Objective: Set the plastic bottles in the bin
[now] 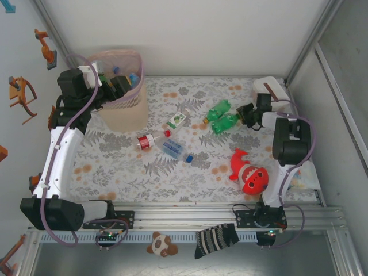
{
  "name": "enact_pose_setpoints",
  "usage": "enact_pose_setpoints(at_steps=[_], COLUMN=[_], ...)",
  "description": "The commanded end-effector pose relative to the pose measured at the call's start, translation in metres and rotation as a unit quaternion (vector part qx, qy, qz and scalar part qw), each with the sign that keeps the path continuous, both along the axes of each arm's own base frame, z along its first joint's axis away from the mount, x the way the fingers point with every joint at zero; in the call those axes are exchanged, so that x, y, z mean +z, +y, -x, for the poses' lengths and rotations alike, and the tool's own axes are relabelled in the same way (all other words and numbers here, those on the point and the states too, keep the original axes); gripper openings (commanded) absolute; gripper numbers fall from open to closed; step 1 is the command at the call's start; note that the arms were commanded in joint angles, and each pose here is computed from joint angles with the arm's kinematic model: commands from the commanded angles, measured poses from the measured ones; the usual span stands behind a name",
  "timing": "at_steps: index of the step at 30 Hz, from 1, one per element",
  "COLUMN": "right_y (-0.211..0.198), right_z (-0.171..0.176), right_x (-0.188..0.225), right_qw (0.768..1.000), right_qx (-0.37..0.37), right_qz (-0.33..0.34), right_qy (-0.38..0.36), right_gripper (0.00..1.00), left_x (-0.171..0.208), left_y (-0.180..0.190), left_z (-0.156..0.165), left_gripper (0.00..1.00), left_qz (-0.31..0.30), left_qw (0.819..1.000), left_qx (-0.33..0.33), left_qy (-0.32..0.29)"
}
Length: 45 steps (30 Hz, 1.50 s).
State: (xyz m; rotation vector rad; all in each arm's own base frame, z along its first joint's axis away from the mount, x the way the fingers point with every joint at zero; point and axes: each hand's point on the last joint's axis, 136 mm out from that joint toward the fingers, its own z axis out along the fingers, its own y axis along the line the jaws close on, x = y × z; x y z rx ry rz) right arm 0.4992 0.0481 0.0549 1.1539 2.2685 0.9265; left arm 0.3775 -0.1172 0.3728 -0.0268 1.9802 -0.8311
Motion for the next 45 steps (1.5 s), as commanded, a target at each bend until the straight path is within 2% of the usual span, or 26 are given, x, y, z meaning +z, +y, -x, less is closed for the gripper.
enact_pose_setpoints(at_steps=[1,7,12,15,21,27,35,40,45], right_y=[-0.004,0.006,0.032,0.054,0.110,0.156,0.204,0.226,0.241], right_z=[0.003,0.016,0.030,0.042,0.079,0.120,0.181,0.211,0.233], right_x=[0.040,0.098,0.164,0.207,0.288,0.347,0.405,0.425,0.442], right_qw=[0.999,0.989,0.961,0.929,0.843,0.762,0.652,0.604,0.571], right_qx=[0.005,0.052,0.123,0.171,0.262,0.322,0.390,0.419,0.436], right_qz=[0.021,0.078,0.144,0.180,0.213,0.169,0.112,0.092,0.071], right_qy=[-0.040,-0.111,-0.202,-0.275,-0.419,-0.536,-0.640,-0.672,-0.692], right_gripper=[0.28,0.28,0.28,0.26,0.23,0.19,0.17,0.17,0.16], left_x=[0.016,0.023,0.030,0.038,0.050,0.061,0.070,0.070,0.063], left_y=[-0.004,-0.016,-0.035,-0.048,-0.064,-0.083,-0.121,-0.148,-0.164], left_z=[0.010,0.015,0.024,0.033,0.047,0.069,0.110,0.138,0.148], left_gripper=[0.72,0.72,0.72,0.71,0.74,0.80,0.81,0.87,0.90], left_qz=[-0.002,-0.003,-0.006,-0.008,-0.018,-0.005,0.014,0.011,0.006], left_qw=[1.000,0.998,0.995,0.990,0.981,0.964,0.917,0.883,0.870], left_qx=[-0.011,-0.038,-0.078,-0.108,-0.135,-0.202,-0.337,-0.408,-0.441], left_qy=[-0.027,-0.046,-0.067,-0.092,-0.135,-0.174,-0.212,-0.230,-0.221])
